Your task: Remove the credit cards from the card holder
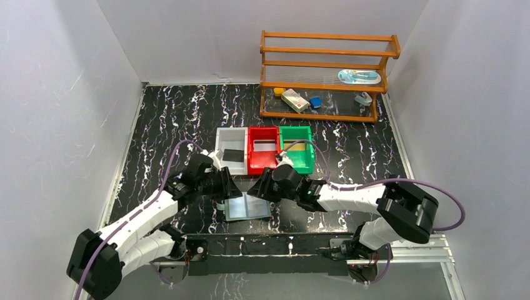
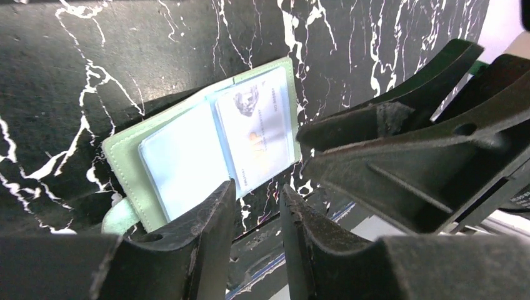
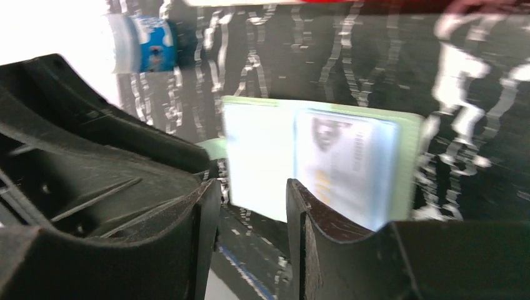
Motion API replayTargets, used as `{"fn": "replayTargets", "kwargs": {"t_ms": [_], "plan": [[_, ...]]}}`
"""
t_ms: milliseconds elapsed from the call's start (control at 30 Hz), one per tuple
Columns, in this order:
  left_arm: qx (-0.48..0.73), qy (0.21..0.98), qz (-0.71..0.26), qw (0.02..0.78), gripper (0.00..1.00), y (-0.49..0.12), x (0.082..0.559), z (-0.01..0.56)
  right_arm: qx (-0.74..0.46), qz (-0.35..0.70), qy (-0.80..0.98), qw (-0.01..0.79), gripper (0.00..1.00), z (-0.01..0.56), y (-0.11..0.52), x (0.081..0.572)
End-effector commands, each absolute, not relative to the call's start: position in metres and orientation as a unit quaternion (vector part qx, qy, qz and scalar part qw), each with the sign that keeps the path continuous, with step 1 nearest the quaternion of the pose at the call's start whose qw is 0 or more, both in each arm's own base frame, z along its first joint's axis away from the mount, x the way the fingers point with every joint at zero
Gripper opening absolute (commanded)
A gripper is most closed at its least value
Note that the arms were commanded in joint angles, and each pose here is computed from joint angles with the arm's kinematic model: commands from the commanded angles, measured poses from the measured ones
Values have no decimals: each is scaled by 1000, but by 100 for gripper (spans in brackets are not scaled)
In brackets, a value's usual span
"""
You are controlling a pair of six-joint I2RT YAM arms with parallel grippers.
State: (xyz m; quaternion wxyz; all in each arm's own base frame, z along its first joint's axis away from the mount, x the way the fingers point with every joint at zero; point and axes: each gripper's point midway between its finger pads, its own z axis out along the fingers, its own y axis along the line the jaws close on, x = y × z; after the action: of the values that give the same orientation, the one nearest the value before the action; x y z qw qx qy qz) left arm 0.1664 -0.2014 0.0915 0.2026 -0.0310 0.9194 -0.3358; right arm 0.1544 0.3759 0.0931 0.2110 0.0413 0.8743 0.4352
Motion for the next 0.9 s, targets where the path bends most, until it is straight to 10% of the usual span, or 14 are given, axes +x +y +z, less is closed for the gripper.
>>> {"fn": "replayTargets", "kwargs": {"t_ms": [0, 867], "plan": [[0, 920, -353, 168, 30, -211, 156, 82, 73, 355, 899, 247, 52, 70, 335, 162], [-49, 959, -245, 130, 30, -174, 142, 23, 37, 353, 907, 227, 50, 66, 350, 158]]}}
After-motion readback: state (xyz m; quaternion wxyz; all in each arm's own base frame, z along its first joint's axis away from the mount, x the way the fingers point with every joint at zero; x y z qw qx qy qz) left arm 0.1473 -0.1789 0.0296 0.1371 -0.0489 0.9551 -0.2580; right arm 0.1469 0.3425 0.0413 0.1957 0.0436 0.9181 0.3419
